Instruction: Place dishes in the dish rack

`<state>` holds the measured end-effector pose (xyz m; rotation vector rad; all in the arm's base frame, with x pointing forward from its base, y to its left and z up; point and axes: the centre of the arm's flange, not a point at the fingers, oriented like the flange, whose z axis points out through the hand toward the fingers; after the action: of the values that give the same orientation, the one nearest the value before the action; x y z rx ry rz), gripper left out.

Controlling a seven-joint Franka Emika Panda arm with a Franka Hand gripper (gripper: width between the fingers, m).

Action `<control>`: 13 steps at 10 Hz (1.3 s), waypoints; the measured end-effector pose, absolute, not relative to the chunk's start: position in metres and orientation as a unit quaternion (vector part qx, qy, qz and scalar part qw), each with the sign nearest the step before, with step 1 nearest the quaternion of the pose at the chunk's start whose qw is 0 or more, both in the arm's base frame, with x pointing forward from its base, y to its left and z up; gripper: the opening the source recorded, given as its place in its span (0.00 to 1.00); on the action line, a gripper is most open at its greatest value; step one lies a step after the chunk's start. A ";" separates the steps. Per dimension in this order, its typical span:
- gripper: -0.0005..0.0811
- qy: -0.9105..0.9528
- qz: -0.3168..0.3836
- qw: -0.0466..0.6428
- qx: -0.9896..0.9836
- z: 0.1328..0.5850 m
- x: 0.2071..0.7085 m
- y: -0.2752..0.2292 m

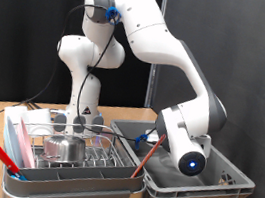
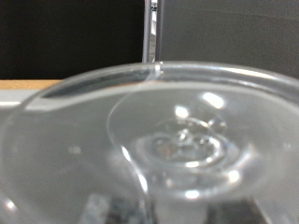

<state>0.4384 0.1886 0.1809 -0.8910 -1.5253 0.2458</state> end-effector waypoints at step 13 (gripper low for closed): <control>0.13 -0.699 0.037 0.618 -0.358 0.251 0.461 0.194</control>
<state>0.4611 0.1941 0.2511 -0.8242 -1.6089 0.0840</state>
